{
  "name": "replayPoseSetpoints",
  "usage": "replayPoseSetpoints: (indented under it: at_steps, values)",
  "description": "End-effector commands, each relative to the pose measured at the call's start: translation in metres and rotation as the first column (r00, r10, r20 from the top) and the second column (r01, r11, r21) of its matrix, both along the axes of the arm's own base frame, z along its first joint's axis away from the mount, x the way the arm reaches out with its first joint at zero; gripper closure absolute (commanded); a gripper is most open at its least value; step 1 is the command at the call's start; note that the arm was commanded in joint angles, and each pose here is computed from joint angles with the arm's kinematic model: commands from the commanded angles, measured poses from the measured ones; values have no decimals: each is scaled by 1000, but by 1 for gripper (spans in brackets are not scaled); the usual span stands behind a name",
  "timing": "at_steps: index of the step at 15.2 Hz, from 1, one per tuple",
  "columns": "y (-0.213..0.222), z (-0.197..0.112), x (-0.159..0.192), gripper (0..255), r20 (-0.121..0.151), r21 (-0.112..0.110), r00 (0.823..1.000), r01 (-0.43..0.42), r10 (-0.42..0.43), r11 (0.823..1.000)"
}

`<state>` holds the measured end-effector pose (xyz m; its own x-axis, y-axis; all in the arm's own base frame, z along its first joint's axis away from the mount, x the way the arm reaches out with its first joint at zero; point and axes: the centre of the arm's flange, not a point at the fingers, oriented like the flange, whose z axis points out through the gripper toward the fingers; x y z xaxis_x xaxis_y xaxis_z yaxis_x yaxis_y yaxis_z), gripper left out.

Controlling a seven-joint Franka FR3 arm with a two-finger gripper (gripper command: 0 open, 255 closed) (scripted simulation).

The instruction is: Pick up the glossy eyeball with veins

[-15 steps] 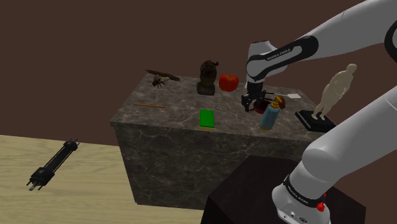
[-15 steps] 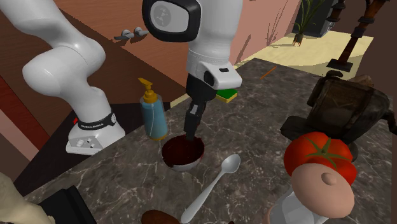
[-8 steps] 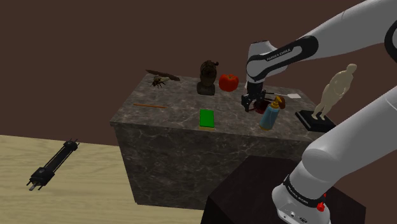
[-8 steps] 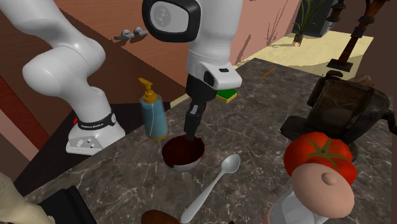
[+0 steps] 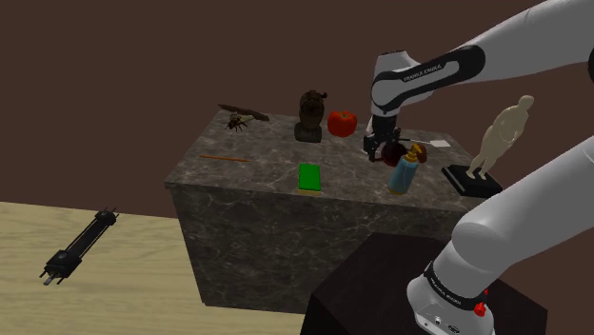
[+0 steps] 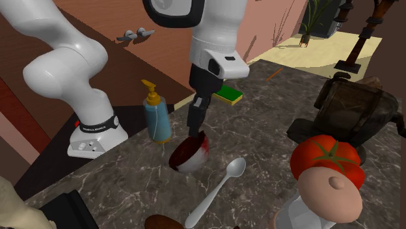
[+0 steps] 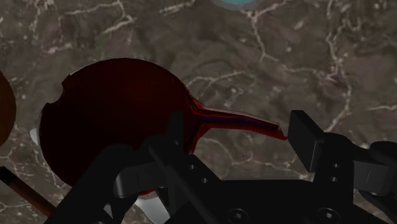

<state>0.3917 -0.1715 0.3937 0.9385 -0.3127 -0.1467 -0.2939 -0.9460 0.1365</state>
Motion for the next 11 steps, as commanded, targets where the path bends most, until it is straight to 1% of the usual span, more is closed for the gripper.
replayPoseSetpoints:
  at_steps: [1,9,11]
  values:
    - [0,10,0,255,0,0,1000,0,0,1000]
    - [0,52,0,255,0,0,1000,0,0,1000]
    - [0,53,0,255,0,0,1000,0,0,1000]
